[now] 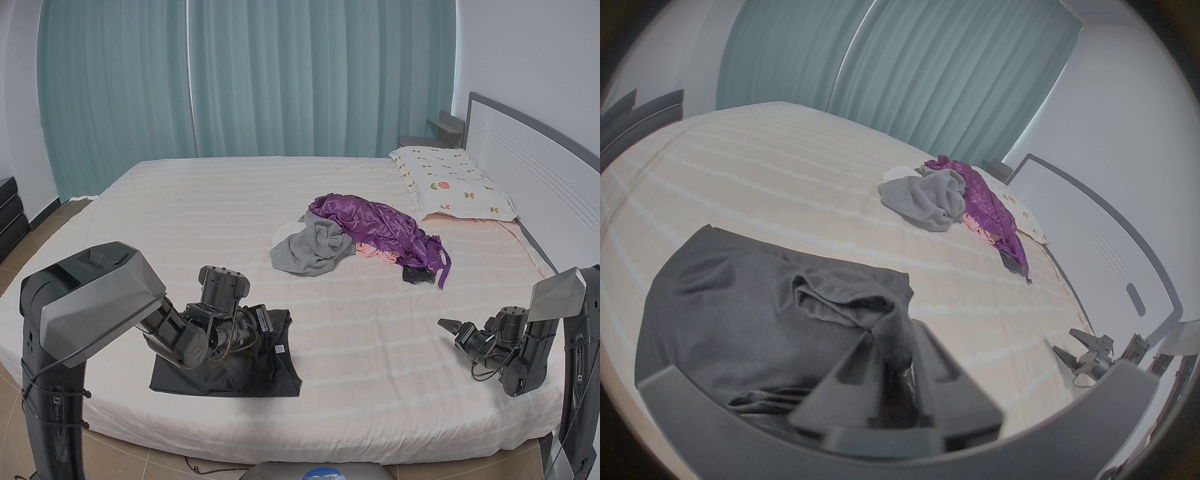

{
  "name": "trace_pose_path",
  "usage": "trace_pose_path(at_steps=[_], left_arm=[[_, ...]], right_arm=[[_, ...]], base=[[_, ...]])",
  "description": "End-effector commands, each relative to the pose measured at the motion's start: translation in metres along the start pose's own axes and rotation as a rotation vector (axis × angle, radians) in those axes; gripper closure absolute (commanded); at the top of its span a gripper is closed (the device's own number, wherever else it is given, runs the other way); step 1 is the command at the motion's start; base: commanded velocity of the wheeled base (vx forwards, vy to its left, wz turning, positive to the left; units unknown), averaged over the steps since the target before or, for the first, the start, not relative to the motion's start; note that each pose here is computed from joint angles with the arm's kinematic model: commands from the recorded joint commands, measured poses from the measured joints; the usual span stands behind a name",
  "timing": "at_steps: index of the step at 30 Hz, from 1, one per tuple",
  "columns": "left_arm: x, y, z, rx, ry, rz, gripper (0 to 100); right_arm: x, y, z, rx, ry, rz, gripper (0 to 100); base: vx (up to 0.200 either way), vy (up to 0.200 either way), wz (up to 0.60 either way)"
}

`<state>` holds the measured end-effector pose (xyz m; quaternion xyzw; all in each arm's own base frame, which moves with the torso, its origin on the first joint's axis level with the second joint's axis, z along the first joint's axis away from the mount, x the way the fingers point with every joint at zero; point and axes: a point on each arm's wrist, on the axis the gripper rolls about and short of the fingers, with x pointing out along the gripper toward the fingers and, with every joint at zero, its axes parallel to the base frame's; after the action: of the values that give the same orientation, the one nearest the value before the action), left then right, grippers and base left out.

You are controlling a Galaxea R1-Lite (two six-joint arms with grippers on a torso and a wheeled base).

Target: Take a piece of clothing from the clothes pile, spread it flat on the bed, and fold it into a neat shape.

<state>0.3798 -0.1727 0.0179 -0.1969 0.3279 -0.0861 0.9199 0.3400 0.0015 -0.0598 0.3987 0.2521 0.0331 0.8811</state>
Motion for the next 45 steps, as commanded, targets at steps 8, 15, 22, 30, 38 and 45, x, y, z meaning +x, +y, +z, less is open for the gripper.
trace_pose_path(at_steps=[8, 15, 22, 30, 38, 45], left_arm=[[0.01, -0.014, -0.014, -0.027, 0.002, 0.002, 0], [-0.022, -0.013, 0.013, -0.121, -0.072, 0.002, 0], [-0.056, 0.02, 0.031, -0.283, -0.092, 0.029, 0], [-0.087, 0.068, 0.035, -0.594, -0.019, 0.004, 0], [-0.1, 0.113, 0.021, -0.782, 0.057, -0.029, 0], [-0.11, 0.12, 0.0, -0.784, 0.082, -0.013, 0]], right_arm=[[-0.001, -0.001, -0.001, 0.002, 0.003, -0.003, 0], [-0.001, -0.001, -0.001, 0.002, 0.003, -0.003, 0], [0.0, 0.0, -0.002, 0.001, 0.006, -0.003, 0], [0.0, 0.0, -0.002, 0.001, 0.006, -0.003, 0], [-0.001, 0.0, -0.002, 0.002, 0.006, -0.003, 0], [-0.009, 0.001, -0.006, 0.009, 0.018, -0.011, 0]], base=[[0.0, 0.0, 0.0], [0.0, 0.0, 0.0], [0.0, 0.0, 0.0], [0.0, 0.0, 0.0], [0.0, 0.125, 0.0], [0.0, 0.2, 0.0]])
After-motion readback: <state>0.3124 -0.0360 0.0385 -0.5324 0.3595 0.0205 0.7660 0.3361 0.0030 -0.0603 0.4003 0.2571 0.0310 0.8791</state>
